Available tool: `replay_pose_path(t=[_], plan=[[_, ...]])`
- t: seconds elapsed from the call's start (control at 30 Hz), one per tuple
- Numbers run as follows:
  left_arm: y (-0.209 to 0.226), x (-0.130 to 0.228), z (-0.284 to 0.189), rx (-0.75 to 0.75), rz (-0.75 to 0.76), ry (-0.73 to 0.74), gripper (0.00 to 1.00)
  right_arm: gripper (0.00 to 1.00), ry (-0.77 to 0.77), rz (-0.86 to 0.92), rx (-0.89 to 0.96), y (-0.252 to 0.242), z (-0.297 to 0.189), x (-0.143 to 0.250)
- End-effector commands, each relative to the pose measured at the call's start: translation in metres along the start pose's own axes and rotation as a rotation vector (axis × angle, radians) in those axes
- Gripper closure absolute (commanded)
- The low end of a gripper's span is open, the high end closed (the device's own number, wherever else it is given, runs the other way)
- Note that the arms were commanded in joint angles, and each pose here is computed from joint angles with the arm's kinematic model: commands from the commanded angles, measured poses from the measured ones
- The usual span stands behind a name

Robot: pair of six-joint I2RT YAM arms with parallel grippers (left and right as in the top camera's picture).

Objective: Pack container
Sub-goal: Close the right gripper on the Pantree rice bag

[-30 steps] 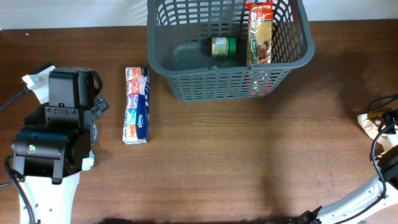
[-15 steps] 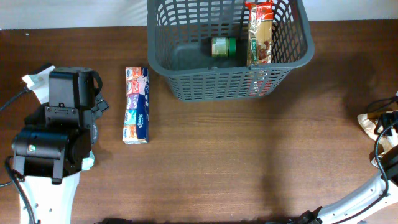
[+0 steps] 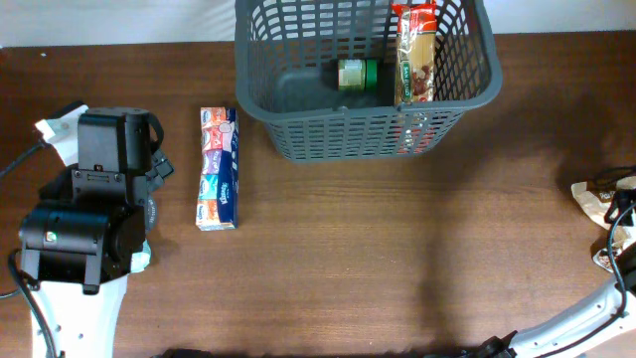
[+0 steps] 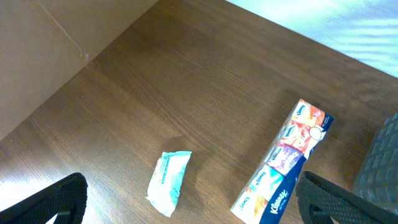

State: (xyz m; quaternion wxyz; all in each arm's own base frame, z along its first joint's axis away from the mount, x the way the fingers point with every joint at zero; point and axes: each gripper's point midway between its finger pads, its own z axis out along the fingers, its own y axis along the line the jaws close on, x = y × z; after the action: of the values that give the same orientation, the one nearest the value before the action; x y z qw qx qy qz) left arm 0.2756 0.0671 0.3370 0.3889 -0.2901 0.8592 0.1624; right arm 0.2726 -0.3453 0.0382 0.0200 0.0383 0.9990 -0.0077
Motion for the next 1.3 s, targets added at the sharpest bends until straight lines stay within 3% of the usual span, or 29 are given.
replay_pose_path(t=[0.0, 0.97, 1.03, 1.07, 1.1, 1.23, 1.27], plan=[[0.002, -0.004, -0.004, 0.009, -0.021, -0.014, 0.0, 0.01, 0.002, 0.017, -0.044, 0.007, 0.013, 0.007], [0.002, -0.004, -0.004, 0.009, -0.021, -0.014, 0.0, 0.0, 0.079, 0.079, -0.08, 0.018, 0.064, 0.025], [0.002, -0.004, -0.004, 0.009, -0.021, -0.014, 0.0, 0.22, 0.082, 0.079, -0.077, 0.018, 0.064, 0.026], [0.002, -0.004, -0.004, 0.009, -0.021, -0.014, 0.0, 0.42, 0.082, 0.079, -0.077, 0.018, 0.064, 0.026], [0.002, -0.004, -0.004, 0.009, -0.021, -0.014, 0.0, 0.53, 0.082, 0.079, -0.076, 0.018, 0.064, 0.026], [0.002, -0.004, -0.004, 0.009, -0.021, -0.014, 0.0, 0.9, 0.068, 0.141, -0.058, 0.013, 0.064, 0.022], [0.002, -0.004, -0.004, 0.009, -0.021, -0.014, 0.0, 0.95, 0.064, 0.158, -0.053, 0.012, 0.065, 0.021]])
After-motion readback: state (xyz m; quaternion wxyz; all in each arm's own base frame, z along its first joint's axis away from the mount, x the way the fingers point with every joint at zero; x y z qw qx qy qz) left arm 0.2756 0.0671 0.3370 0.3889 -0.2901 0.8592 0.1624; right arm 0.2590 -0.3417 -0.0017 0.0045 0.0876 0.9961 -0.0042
